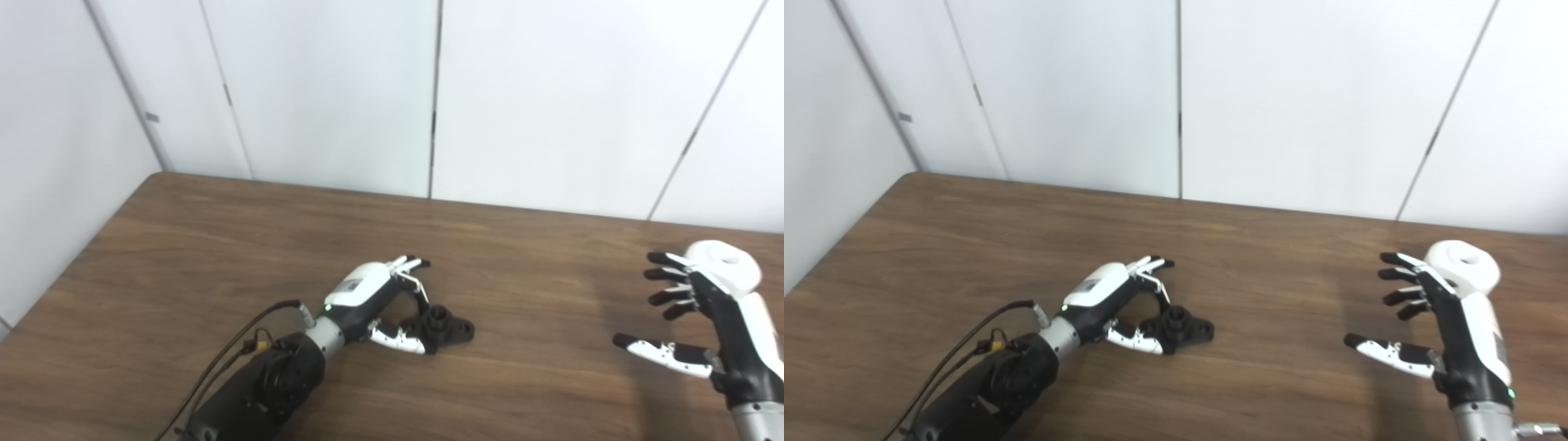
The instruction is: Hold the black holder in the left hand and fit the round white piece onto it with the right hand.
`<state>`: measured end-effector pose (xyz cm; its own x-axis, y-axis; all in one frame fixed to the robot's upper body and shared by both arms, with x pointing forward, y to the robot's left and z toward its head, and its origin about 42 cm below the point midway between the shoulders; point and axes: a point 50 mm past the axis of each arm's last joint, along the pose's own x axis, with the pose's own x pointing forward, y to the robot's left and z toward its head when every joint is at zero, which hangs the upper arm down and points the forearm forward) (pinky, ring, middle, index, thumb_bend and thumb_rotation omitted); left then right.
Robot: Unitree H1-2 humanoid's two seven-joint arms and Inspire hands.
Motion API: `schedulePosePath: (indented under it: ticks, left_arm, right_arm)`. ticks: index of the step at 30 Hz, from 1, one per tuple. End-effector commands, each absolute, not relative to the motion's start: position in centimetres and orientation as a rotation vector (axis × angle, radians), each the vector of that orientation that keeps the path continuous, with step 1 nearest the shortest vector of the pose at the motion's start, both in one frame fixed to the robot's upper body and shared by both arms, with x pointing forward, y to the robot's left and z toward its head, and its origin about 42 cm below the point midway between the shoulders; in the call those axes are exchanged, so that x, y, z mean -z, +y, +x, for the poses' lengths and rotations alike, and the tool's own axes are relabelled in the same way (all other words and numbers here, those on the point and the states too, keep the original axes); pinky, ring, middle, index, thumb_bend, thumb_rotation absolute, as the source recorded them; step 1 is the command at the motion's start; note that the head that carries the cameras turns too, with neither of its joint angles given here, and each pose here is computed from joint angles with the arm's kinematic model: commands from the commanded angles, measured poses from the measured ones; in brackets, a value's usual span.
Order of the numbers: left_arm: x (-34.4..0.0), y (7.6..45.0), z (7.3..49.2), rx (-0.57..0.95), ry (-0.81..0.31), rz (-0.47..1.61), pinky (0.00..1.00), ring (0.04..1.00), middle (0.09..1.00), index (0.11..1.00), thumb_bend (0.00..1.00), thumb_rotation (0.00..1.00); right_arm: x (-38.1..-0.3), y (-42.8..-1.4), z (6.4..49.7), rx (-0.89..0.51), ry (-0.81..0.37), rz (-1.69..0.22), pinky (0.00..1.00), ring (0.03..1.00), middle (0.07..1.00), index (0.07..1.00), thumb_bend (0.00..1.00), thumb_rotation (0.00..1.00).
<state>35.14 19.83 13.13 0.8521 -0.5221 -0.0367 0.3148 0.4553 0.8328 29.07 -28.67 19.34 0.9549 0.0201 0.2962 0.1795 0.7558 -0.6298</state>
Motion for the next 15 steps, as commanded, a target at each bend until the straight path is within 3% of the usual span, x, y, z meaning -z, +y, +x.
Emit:
schedulePosePath:
  ticks: [1, 15]
  left_arm:
    - [-11.6, 16.8, 33.4, 0.695, -0.258, 0.981, 0.95, 0.997, 0.946, 0.484, 0.52, 0.07]
    - [-9.5, 14.4, 31.4, 0.824, -0.257, 0.979, 0.92, 0.989, 0.941, 0.483, 0.52, 0.07]
  right_arm:
    - [-21.1, -28.5, 29.6, 0.105, -0.401, -0.714, 0.45, 0.57, 0.709, 0.78, 0.64, 0.17]
    - [-21.7, -28.0, 29.5, 0.111, -0.417, -0.726, 0.48, 0.591, 0.715, 0.786, 0.63, 0.21]
